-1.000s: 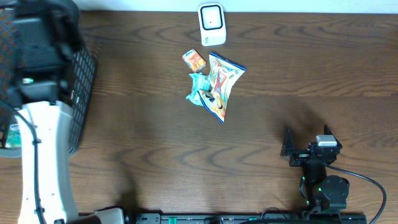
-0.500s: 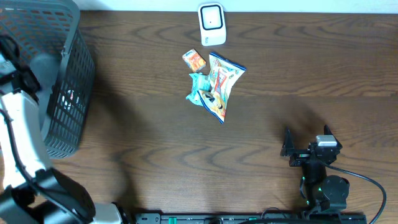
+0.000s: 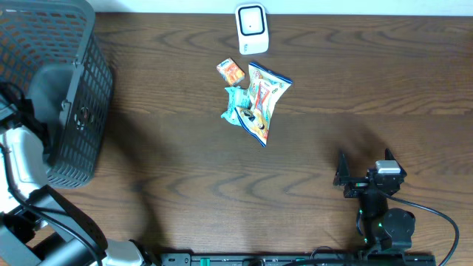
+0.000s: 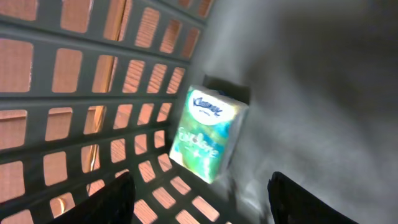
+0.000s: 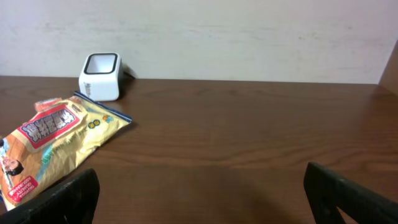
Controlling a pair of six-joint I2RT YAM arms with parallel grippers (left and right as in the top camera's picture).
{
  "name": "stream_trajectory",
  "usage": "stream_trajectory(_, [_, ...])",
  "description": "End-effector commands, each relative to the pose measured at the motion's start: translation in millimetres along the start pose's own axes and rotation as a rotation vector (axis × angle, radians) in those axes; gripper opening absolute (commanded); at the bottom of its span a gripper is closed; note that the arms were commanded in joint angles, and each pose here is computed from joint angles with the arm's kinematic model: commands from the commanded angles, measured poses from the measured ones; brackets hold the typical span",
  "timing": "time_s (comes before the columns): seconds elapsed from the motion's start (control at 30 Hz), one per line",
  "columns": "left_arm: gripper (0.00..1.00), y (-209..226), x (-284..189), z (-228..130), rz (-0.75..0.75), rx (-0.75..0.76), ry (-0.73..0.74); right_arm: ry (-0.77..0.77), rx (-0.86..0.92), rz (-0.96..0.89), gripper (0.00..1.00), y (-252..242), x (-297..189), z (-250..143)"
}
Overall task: Scan the item barcode
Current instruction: 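Lower the left gripper into the basket and grasp a Kleenex tissue pack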
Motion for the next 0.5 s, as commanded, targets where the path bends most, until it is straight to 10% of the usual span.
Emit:
stream_trajectory(0.0, [0.67,-3,8,-1,-0.059,0.042,-0.012,0.003,-0.014,-0.008,0.99,-1,0,-1])
stream_trajectory(0.47, [0.67,-13,72,-25,-0.101,0.057,0.126,0.003,-0.014,-0.008,0.99,-1,0,-1])
Point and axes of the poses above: each gripper's point midway between its finger pads, its own x axis out along the fingers, its own y axis along the line the jaws close on, z = x × y, the point moved 5 cm from there along -x, back along the fingers, and after that the axes turned 6 degrees about -x, right-handed, at the moved point
